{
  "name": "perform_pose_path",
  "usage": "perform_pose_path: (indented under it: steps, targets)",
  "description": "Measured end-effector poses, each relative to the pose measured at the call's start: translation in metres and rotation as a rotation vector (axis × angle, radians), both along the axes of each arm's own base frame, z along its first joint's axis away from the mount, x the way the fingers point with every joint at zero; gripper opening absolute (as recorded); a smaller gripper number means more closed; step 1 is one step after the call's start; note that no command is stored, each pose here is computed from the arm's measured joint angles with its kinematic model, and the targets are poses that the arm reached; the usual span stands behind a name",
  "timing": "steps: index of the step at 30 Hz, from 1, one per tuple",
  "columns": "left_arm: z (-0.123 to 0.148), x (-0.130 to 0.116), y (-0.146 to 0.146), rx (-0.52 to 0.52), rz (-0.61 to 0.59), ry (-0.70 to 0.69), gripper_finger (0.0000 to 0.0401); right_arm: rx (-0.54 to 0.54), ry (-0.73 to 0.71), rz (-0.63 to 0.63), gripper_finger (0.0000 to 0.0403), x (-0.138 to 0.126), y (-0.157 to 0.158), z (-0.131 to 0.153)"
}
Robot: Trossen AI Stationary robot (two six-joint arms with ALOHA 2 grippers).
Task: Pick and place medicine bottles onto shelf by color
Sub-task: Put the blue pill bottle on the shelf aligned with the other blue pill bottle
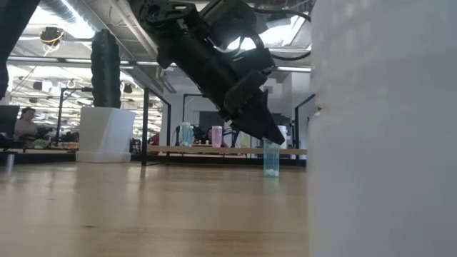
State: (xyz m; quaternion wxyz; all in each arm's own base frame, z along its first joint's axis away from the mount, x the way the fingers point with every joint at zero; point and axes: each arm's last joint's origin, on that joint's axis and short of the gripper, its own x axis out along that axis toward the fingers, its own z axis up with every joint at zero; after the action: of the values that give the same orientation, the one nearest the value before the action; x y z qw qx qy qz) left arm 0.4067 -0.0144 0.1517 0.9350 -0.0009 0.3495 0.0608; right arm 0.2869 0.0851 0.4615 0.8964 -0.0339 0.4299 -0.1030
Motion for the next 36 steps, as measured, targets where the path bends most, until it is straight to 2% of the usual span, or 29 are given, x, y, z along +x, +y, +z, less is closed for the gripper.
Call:
perform_pose_path:
  steps: [21,26,36]
  targets:
    - [-0.0007,-0.0008,-0.0017,0.007,0.002,0.01,0.0254,0.0,0.0,0.0,0.0239,0.0,0.0,0.0]
    - [-0.0005,-0.001,-0.0015,0.048,0.044,0.008,0.0237,0.0,0.001,0.0,0.0239,0.0,0.0,0.0]
    - [-0.0005,-0.0011,-0.0047,0.048,0.036,0.008,0.0196,0.0,0.001,0.0,0.0239,0.0,-0.0001,0.0]
